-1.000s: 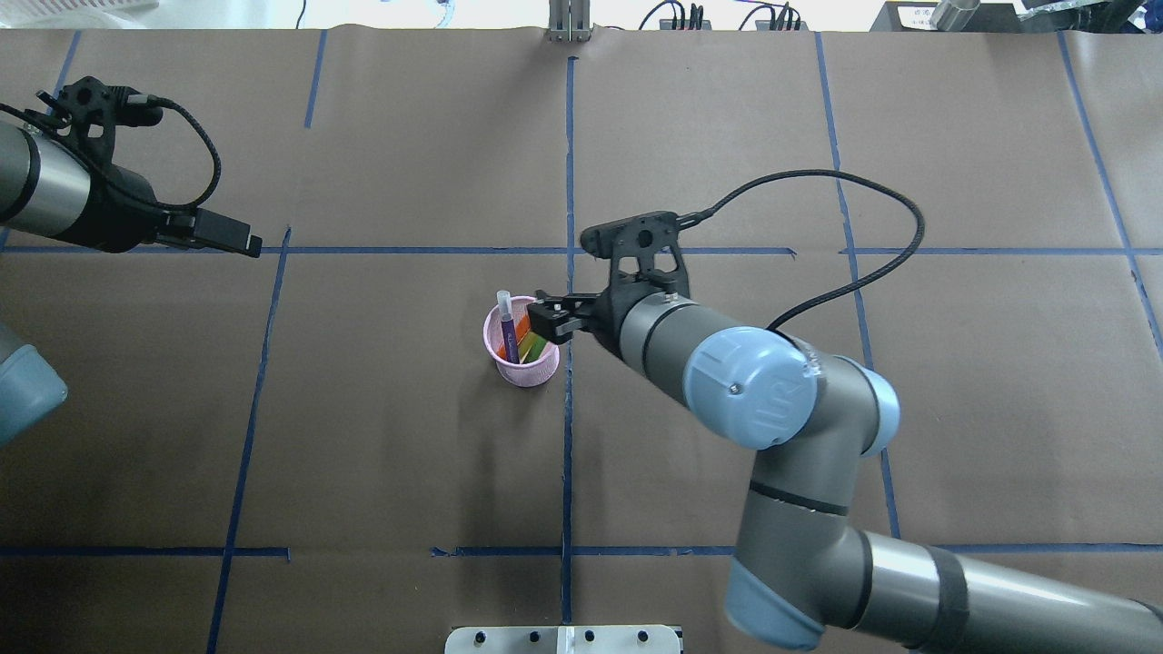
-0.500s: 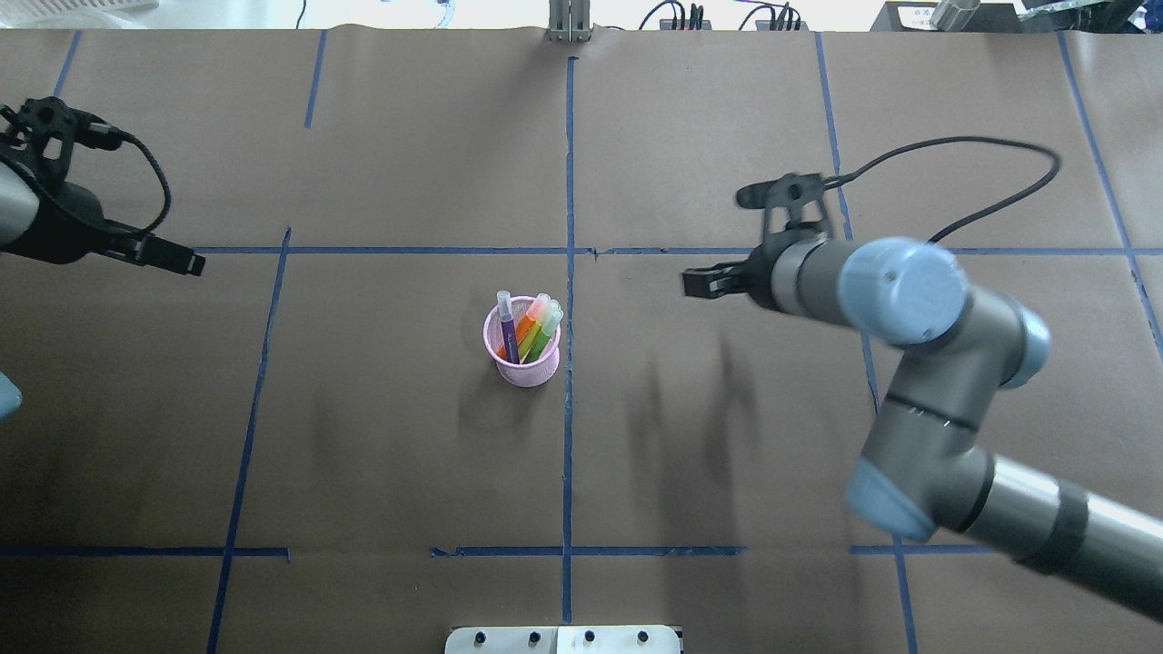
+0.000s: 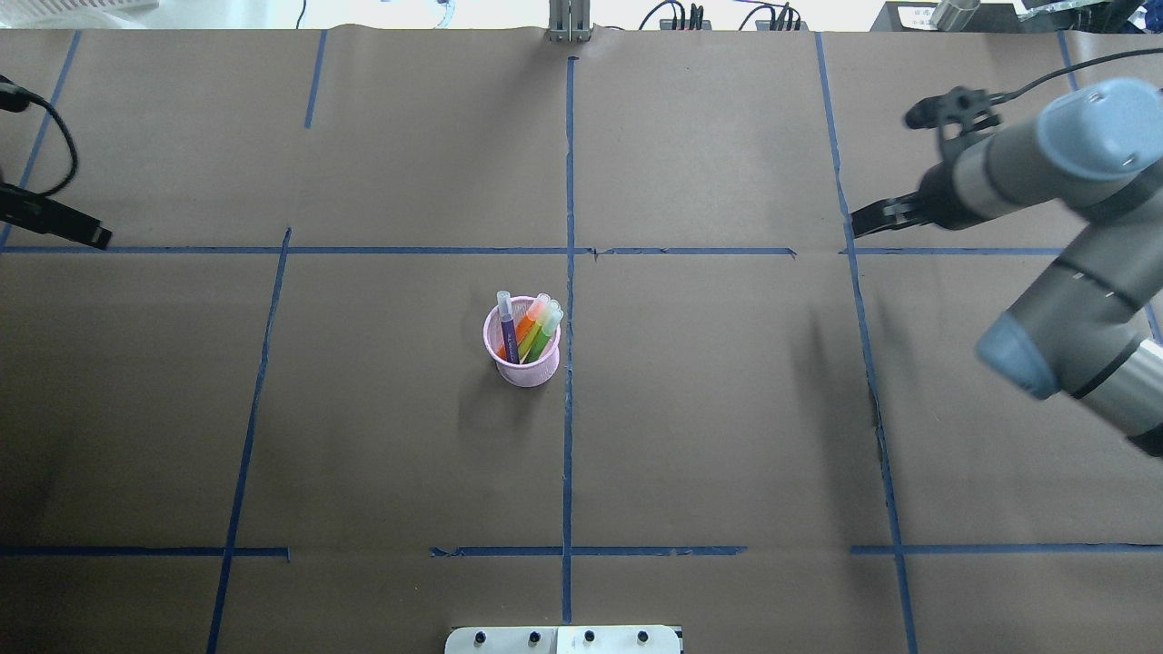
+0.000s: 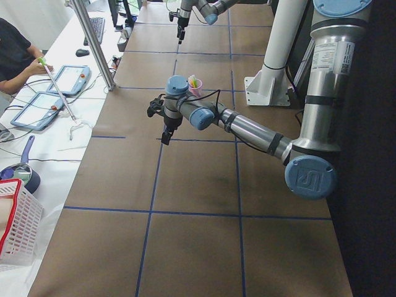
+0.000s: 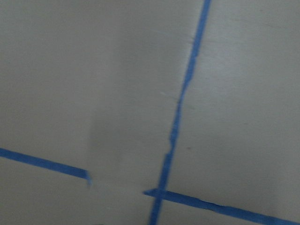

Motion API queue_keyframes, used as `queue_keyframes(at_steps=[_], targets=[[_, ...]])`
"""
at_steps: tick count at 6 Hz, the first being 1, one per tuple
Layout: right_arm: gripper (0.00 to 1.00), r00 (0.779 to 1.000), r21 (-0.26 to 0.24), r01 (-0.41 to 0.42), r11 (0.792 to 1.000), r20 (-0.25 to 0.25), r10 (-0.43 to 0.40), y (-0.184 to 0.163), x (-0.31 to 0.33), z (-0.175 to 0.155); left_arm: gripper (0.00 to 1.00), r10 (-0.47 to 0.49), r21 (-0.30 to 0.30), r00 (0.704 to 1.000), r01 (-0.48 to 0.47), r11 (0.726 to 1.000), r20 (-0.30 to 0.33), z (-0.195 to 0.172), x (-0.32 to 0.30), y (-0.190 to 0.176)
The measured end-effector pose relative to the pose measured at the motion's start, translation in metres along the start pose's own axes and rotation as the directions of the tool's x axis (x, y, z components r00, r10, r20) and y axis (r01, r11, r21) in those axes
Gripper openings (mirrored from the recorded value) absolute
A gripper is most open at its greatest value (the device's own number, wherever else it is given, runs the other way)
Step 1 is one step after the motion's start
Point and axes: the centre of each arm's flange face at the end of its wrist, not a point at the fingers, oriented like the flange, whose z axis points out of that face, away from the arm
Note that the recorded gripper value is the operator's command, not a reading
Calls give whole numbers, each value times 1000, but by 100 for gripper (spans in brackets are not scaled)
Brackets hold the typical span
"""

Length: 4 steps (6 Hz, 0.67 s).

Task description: Collect pens into pen holder

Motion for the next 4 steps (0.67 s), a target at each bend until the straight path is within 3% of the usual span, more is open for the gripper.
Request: queue_keyframes(at_steps=[1,3,4], targets=[[100,998,-61,41,997,-39,-43,-2,79,-16,100,0,-19,1000,0,1000,-22,-24,-32,0],[100,995,-170,89,981,-32,-96,15,240,-53,100,-6,-78,1000,6,997,-4,-70,-112,13],[100,996,-213,73,974,-32,-82,30,299,-72,100,-44,-128,999,44,991,8,-77,-157,26]])
